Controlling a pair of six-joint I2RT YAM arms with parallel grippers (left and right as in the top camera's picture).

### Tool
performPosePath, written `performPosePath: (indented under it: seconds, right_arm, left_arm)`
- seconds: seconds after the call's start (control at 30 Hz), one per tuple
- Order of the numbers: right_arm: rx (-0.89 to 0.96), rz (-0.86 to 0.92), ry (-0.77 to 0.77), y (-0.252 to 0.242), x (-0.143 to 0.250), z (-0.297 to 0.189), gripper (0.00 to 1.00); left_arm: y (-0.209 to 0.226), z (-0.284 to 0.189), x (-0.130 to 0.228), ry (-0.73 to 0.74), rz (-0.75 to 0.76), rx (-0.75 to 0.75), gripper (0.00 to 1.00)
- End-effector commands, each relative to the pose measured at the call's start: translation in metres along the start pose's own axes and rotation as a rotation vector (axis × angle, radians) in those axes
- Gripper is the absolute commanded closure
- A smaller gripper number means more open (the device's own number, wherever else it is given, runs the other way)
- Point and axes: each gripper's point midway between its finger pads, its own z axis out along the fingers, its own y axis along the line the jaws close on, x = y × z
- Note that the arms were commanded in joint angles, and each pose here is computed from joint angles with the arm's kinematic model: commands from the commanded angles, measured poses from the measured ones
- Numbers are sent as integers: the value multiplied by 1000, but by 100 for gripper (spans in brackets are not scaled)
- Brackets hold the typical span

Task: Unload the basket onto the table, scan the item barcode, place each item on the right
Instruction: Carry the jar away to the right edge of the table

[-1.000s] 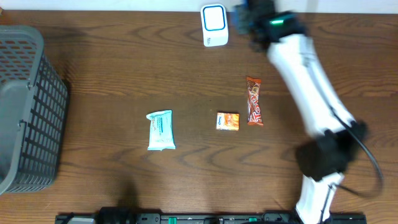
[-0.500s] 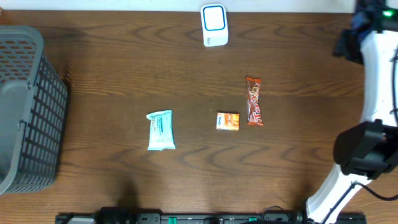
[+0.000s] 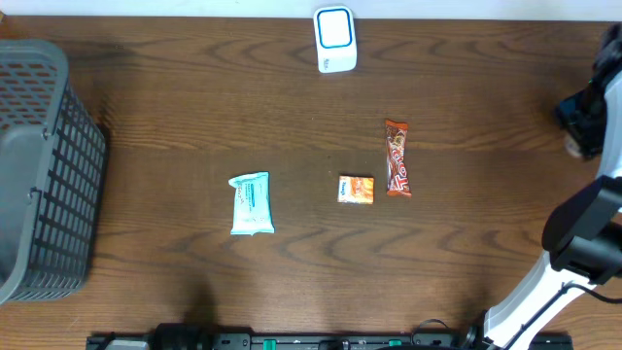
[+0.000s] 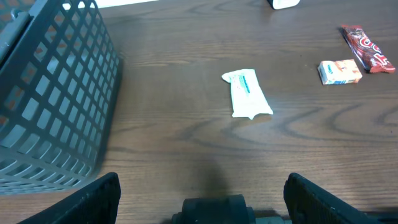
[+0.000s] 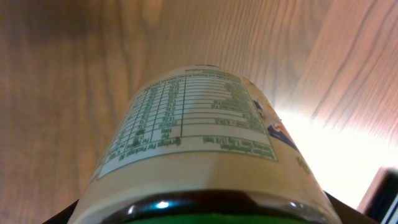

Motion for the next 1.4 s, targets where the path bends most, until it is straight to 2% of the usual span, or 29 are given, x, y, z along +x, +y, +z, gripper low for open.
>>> performPosePath:
  seconds: [0.0, 0.13, 0.4, 0.57, 0.87, 1.03, 1.1, 1.17, 1.2, 1.37]
  right_arm:
    - [18, 93, 25, 2, 13, 7, 59]
    - [41, 138, 37, -1, 19, 19, 55]
    - [84, 238, 65, -6, 41, 63, 54]
    - [107, 307, 60, -12, 54, 93, 47]
    - [17, 368, -28, 1, 32, 114, 43]
    - [-57, 411, -16, 13, 24, 115, 41]
    - [-76, 448, -12, 16, 23, 115, 35]
    - [-85, 486, -7, 18, 22, 115, 19]
    - [-89, 504, -1, 18, 22, 115, 15]
    - [-132, 532, 37, 28, 25, 114, 9]
  left_arm:
    - [1, 0, 1, 0, 12, -6, 16]
    - [1, 0, 1, 0, 12, -6, 16]
    - [1, 0, 1, 0, 12, -6, 16]
    - [1, 0, 1, 0, 12, -6, 16]
    - [1, 0, 1, 0, 12, -6, 16]
    - [1, 0, 1, 0, 12, -6, 16]
    - [1, 0, 1, 0, 12, -6, 16]
    - [1, 0, 1, 0, 12, -6, 16]
    - [1, 0, 1, 0, 12, -6, 16]
    - [1, 0, 1, 0, 12, -6, 16]
